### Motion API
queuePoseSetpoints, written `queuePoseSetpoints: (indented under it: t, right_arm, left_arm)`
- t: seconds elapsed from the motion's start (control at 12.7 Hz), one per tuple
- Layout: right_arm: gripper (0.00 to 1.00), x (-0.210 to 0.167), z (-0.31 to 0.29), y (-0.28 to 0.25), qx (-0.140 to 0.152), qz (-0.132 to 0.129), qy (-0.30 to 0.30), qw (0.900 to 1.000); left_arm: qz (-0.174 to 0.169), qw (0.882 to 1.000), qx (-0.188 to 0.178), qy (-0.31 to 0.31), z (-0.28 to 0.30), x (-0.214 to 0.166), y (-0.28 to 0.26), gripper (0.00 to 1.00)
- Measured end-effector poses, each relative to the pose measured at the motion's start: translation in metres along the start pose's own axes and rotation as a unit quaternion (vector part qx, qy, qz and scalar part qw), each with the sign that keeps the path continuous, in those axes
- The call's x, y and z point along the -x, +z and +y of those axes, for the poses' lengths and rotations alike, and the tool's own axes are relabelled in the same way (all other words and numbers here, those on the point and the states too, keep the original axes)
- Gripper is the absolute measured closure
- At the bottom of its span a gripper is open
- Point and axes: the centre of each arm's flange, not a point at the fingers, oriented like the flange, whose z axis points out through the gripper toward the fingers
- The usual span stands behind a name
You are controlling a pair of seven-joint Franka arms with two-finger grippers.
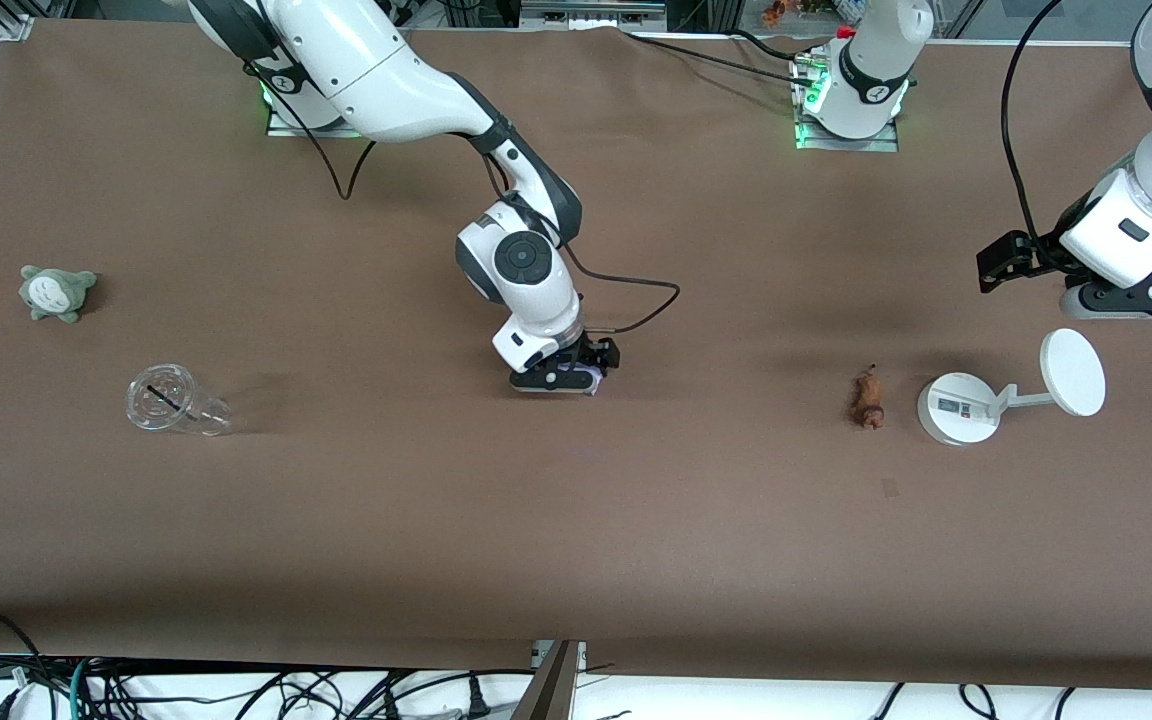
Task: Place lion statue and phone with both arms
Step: 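Close the right gripper on the white Huawei phone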
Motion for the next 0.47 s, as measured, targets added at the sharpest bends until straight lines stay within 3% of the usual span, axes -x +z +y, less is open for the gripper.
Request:
queuePoseSetpoints:
  t: [0.47]
  right_arm:
    - [0.00, -0.0124, 0.0011, -0.0020, -0.017, 0.024, 0.045, 0.999]
  left_arm:
    - [0.000, 1.000, 0.000, 0.000, 0.0002, 0.0000, 0.0000, 0.00]
